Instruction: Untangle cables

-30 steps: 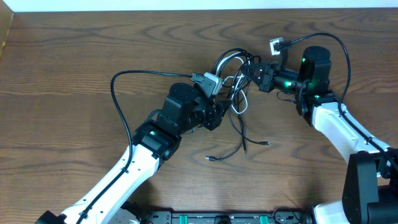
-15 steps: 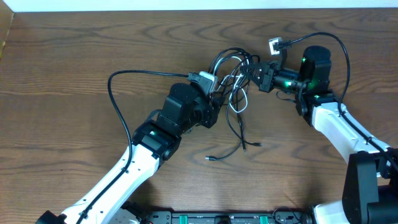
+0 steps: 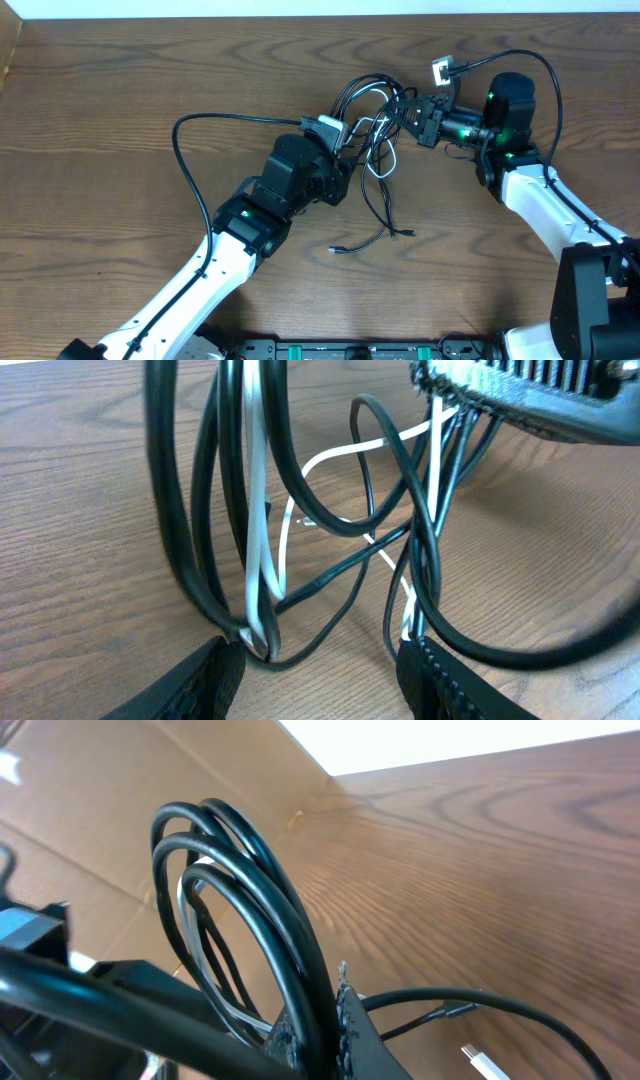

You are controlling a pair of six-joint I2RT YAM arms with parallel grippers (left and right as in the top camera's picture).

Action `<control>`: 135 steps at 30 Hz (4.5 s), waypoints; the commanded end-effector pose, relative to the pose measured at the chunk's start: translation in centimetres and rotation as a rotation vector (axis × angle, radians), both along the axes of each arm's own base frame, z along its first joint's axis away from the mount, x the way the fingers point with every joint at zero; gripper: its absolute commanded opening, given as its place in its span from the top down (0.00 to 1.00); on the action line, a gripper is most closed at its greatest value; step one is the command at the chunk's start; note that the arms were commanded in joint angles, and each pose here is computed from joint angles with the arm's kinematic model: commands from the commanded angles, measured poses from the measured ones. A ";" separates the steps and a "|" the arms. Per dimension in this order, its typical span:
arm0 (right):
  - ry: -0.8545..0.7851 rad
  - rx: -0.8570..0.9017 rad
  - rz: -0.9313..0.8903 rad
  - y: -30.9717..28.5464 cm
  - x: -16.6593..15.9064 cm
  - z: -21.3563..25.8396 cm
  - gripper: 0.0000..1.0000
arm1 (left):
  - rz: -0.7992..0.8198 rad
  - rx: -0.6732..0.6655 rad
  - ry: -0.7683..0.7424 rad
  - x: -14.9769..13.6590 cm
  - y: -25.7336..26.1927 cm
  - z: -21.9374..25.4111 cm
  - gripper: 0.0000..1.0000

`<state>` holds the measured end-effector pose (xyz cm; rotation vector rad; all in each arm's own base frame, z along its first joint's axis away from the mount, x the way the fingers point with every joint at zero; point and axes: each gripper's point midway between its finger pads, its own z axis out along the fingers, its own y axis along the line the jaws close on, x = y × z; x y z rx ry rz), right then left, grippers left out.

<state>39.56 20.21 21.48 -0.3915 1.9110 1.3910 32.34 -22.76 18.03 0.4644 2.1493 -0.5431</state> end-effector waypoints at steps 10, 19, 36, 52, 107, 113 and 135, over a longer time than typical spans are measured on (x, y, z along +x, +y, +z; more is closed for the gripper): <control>-0.063 0.072 0.213 1.2 -3.3 2.5 0.99 | 0.073 0.045 -0.034 0.9 1.2 0.2 0.46; -0.078 0.074 0.225 1.3 -3.4 2.6 0.99 | 0.073 0.045 -0.034 0.9 1.2 0.2 0.68; -0.079 0.077 0.243 1.4 -3.8 2.7 0.99 | 0.094 0.051 -0.048 1.3 1.5 0.4 0.72; -0.121 0.102 0.330 1.8 -5.1 3.8 0.99 | 0.082 0.054 -0.082 1.5 1.4 0.9 0.92; -0.077 0.056 0.181 -4.1 -2.7 1.1 0.99 | 0.713 0.425 -0.365 2.7 14.9 7.3 0.92; -0.080 0.055 0.180 -4.1 -2.7 1.2 0.99 | 0.712 0.429 -0.362 2.6 14.9 7.2 0.92; 0.164 -0.230 -0.292 -15.2 0.7 -7.5 0.99 | 0.917 0.653 -0.137 1.0 25.6 3.4 0.92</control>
